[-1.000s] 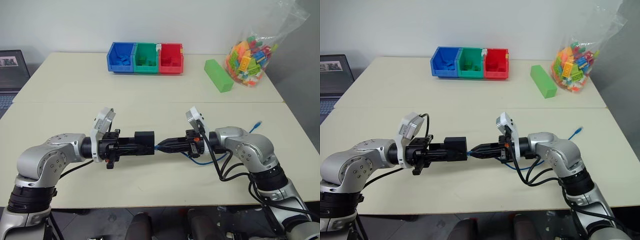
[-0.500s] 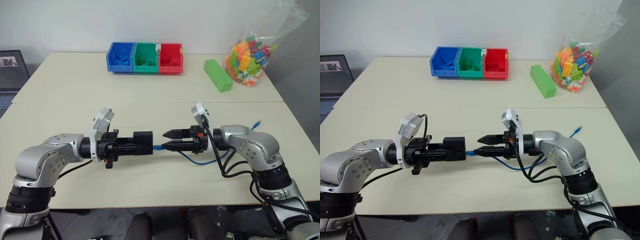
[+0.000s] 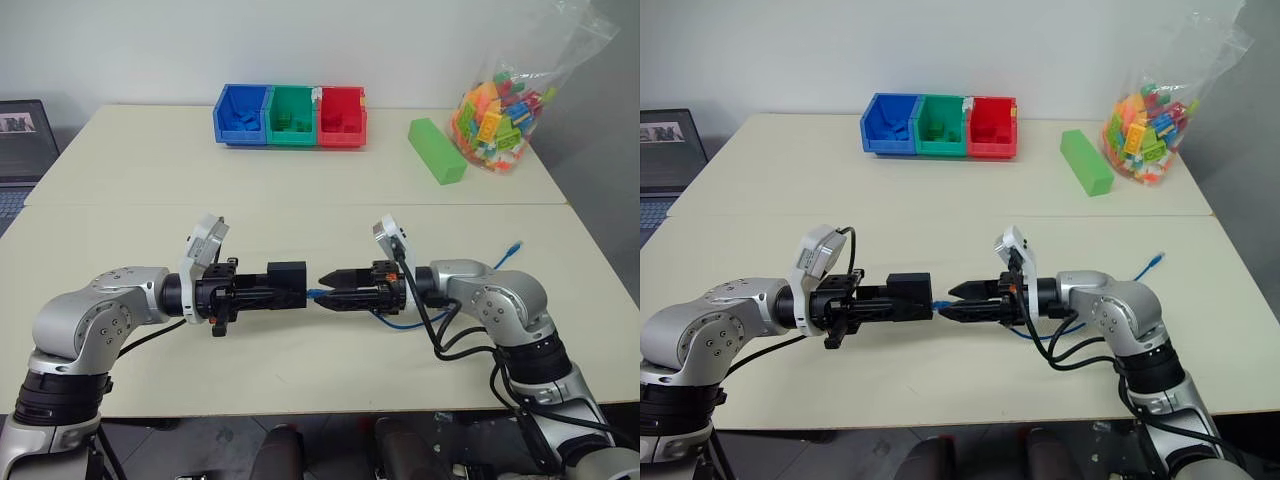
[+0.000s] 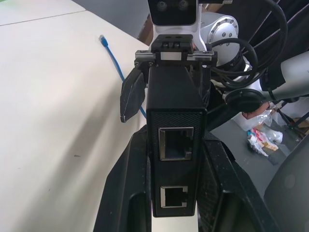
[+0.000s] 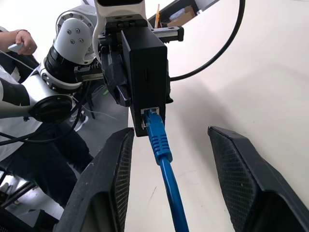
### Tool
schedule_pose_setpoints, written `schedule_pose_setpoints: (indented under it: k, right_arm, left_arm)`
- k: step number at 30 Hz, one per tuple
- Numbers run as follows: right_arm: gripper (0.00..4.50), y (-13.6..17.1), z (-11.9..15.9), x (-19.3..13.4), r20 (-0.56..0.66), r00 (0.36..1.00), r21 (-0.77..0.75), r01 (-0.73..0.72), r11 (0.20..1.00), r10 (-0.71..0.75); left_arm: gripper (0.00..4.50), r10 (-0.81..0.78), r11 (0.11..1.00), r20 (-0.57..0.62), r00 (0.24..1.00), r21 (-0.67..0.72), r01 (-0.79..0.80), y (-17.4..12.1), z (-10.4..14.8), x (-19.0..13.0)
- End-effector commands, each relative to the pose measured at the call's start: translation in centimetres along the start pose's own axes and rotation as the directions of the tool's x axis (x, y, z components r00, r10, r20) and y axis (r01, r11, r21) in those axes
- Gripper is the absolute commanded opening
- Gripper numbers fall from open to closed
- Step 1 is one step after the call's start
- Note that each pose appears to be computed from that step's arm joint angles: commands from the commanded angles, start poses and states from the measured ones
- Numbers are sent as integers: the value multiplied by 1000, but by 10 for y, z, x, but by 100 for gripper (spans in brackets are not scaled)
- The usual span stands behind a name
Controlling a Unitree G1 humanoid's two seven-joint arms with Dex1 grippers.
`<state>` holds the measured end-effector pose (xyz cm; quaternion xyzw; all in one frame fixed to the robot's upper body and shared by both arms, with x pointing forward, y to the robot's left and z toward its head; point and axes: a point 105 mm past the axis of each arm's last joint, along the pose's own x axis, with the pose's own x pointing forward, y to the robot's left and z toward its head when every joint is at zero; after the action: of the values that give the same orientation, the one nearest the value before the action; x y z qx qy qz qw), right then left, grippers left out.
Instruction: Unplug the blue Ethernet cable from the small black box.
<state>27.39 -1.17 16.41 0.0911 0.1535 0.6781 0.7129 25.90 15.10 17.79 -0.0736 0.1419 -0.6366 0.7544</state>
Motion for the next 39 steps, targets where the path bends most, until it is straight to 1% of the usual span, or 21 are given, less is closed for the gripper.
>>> schedule_pose_setpoints:
  k: [1,22,24,25,26,32,33,35,39]
  right_arm:
    - [257,9,10,2,41,999,-24,-28,999,29]
    - [257,13,9,7,40,998,-21,-42,999,43]
    - [221,13,9,8,39,998,-22,-43,999,44]
    - [213,13,9,8,38,998,-23,-43,999,44]
    - [194,13,9,8,38,998,-24,-44,999,45]
    - [41,13,7,8,26,998,-29,-47,998,48]
    - [34,13,6,8,25,998,-31,-48,998,49]
    - [5,14,6,8,24,998,-32,-50,998,51]
    - [5,15,7,8,23,998,-33,-55,998,56]
  left_arm:
    - [78,-13,999,13,1000,34,12,-3,6,0]
    - [78,-9,1000,24,1000,30,8,-1,6,1]
    - [78,-8,1000,25,1000,30,7,-1,6,1]
    - [78,-8,1000,25,1000,30,7,-1,6,1]
    - [78,-8,1000,26,1000,30,7,-1,6,2]
    - [78,-5,1000,33,999,29,5,-1,7,2]
    - [78,-5,1000,37,999,29,4,0,8,2]
    - [78,-3,1000,45,999,27,2,0,9,2]
    - [78,-4,1000,48,999,26,3,1,10,2]
